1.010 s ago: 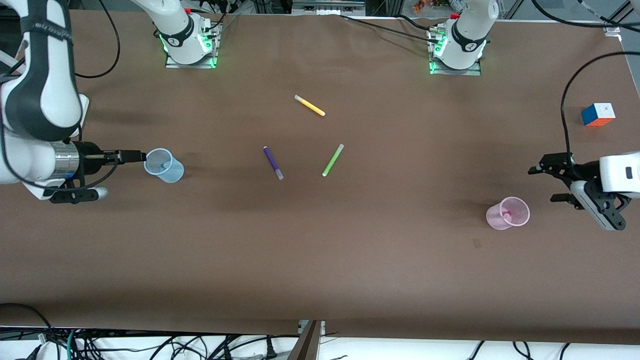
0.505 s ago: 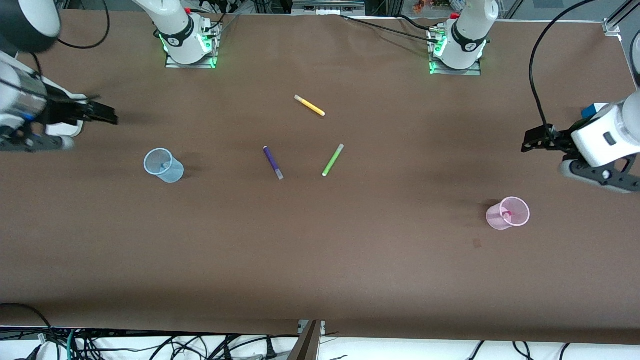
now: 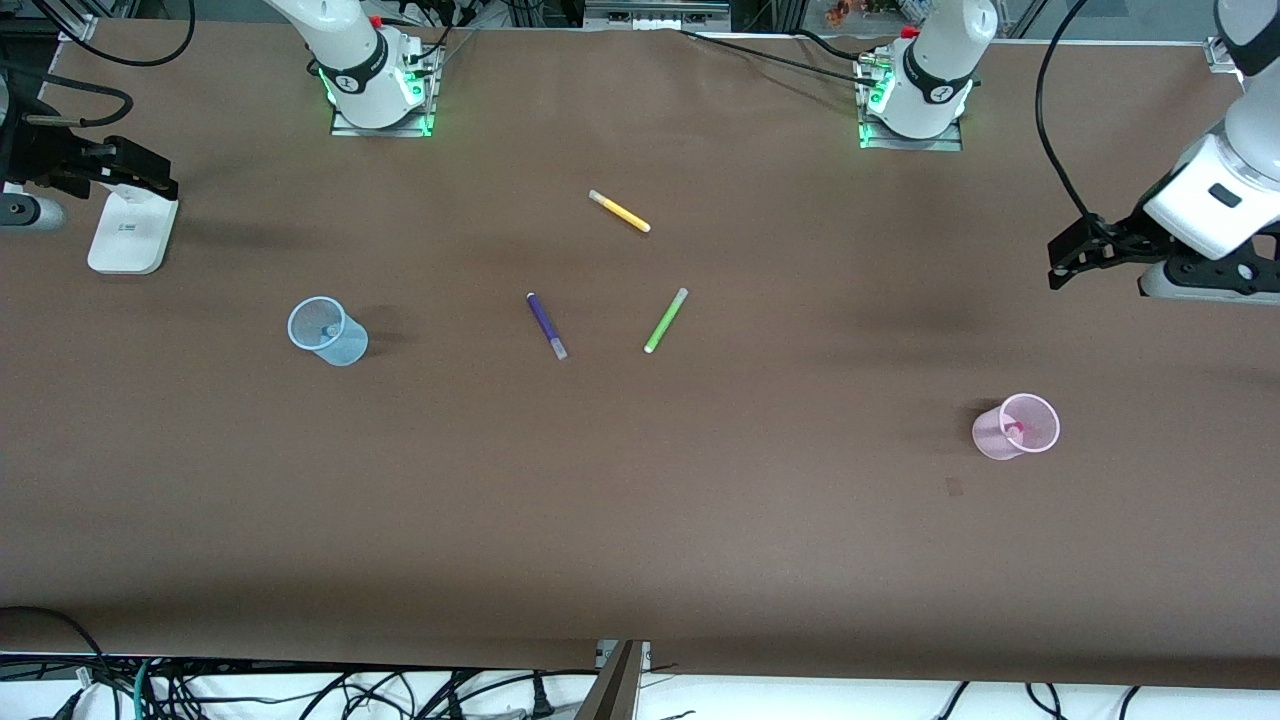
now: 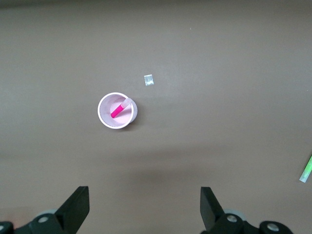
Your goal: Place pink and blue markers in matching cups
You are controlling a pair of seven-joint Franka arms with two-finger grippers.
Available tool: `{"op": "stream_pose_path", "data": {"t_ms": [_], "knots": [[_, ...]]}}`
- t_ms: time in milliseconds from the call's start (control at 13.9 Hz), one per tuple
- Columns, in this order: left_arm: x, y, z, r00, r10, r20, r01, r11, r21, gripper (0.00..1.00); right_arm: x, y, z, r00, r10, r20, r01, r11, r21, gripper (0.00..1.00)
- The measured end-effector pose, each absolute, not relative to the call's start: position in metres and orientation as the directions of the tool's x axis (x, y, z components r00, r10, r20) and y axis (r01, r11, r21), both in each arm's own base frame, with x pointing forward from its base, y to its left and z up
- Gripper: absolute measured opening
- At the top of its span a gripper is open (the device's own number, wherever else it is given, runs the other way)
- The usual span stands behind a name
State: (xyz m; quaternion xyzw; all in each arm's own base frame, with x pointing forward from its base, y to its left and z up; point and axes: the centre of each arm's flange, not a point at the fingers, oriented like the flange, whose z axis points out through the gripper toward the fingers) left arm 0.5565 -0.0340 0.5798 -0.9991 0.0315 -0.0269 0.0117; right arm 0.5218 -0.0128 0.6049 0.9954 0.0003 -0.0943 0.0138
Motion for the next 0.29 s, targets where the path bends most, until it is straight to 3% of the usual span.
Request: {"op": "stream_pose_path", "data": {"t_ms": [289], "knots": [[0.5483, -0.0244, 0.5742, 0.998, -0.046, 0.049, -0.045, -0.999, -0.018, 1.00, 0.5265, -0.0155, 0.6063, 0.983, -0.008, -0.185, -0.003, -1.000, 0.029, 1.00]]}}
